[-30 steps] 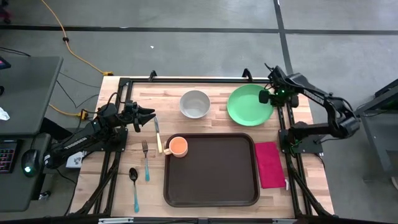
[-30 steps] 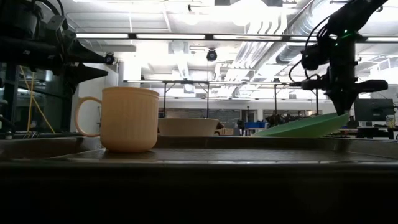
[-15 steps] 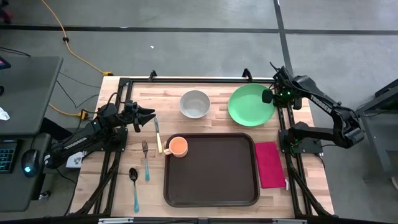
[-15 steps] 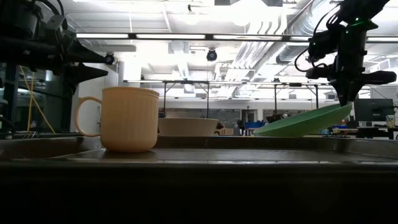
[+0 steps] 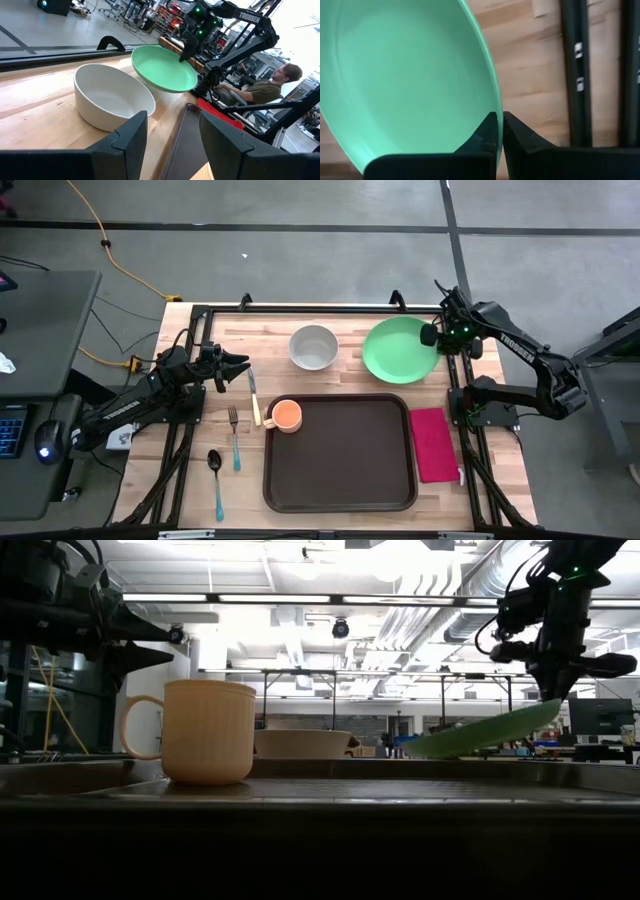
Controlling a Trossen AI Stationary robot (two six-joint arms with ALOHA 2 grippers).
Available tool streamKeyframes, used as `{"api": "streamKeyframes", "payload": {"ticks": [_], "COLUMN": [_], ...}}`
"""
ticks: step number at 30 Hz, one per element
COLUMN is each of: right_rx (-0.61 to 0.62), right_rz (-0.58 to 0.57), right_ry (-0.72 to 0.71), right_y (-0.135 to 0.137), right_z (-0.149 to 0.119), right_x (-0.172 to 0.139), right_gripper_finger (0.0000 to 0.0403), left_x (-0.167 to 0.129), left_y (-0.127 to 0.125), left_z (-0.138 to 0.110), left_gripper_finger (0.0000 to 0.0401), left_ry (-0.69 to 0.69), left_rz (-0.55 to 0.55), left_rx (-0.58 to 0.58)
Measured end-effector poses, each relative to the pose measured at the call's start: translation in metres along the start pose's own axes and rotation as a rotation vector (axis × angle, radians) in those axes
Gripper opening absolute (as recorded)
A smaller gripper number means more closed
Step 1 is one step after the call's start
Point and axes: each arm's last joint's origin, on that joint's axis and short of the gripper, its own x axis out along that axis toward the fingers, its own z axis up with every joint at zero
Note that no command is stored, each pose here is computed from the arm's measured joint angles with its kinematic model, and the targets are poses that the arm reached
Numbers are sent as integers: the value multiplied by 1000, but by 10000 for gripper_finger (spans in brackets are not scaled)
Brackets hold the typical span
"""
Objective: Set up tray
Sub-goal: Put the green plate on the black tray
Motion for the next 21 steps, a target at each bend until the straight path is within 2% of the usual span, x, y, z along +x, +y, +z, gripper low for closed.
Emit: {"api": "streamKeyframes", "payload": {"ticks": [9, 21], "right_rx": [10, 12], "right_rz": [40, 160], "right_ry": [84, 101], "right_y": [-1, 3], "right_z": [-10, -46], "right_x": [-4, -24], "right_gripper_finger": [0, 0], "left_x": [0, 0], "left_y": [0, 0], "left_z": [0, 0], "left_gripper_finger": [211, 211], "left_ry": [0, 0], "left_rz": [0, 0], "left_rx": [0, 0]}}
